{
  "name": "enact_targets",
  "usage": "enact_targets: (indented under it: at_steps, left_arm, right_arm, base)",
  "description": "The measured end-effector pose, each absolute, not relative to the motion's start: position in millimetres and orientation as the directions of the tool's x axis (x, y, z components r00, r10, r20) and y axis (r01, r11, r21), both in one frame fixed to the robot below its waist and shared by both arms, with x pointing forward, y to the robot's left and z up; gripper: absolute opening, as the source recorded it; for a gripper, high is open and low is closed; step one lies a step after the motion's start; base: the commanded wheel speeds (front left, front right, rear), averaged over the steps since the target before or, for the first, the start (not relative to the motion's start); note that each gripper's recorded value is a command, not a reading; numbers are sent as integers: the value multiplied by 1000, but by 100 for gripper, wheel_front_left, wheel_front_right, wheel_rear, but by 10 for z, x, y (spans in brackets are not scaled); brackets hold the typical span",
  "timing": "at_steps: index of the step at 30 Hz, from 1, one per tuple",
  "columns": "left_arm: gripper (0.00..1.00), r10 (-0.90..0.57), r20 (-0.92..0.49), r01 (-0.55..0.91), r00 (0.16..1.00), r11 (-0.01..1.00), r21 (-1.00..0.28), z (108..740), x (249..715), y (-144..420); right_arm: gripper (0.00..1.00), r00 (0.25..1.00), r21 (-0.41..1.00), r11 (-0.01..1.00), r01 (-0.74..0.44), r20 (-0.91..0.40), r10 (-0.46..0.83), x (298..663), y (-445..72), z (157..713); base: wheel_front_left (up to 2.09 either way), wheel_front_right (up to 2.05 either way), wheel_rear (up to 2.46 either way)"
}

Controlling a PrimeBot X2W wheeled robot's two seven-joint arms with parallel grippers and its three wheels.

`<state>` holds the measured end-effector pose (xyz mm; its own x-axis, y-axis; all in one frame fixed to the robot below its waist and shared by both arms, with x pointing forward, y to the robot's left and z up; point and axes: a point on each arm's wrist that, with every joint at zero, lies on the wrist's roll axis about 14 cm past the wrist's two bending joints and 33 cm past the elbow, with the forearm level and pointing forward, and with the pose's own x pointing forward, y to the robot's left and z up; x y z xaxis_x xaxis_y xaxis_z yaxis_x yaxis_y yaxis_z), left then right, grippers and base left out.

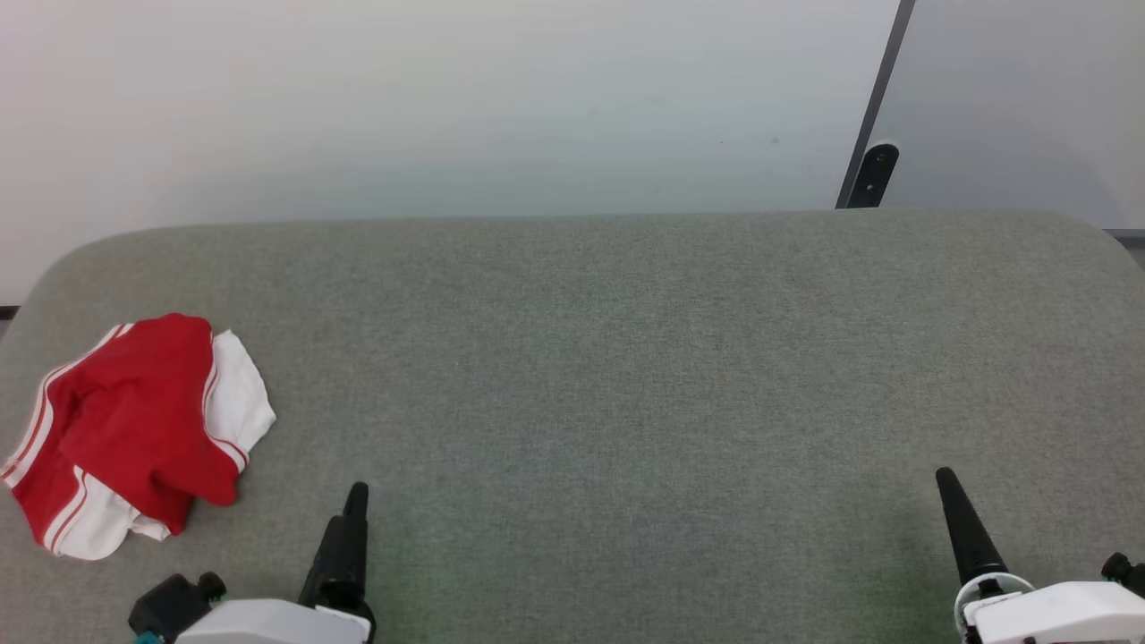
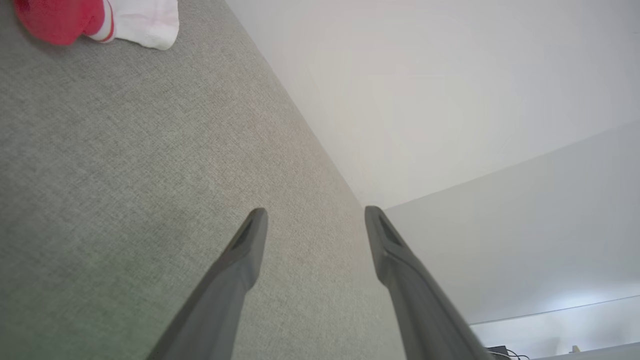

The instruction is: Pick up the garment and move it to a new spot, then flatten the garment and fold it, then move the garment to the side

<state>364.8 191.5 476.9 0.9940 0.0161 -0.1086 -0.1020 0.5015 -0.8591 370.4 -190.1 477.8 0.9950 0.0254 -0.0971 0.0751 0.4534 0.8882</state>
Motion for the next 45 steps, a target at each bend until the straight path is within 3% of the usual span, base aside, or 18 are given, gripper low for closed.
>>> enact_targets:
  at_steps: [7,17,45]
  left_arm:
    - [100,14,-103,-89,995,621,-778,4790,3624,1877]
    - [100,7,-97,-70,995,748,-660,4800,3595,1827]
    - [100,-19,-49,-1,999,924,-383,4850,3560,1693]
  right_arm:
    - [100,994,808,587,55,-101,45,3679,-1861,4773]
    - [100,995,716,698,17,-82,60,3686,-1808,4828]
    - [100,992,448,892,-63,-72,106,3646,-1697,4842]
  base:
    - [0,0,0]
    - [0,0,0]
    - [0,0,0]
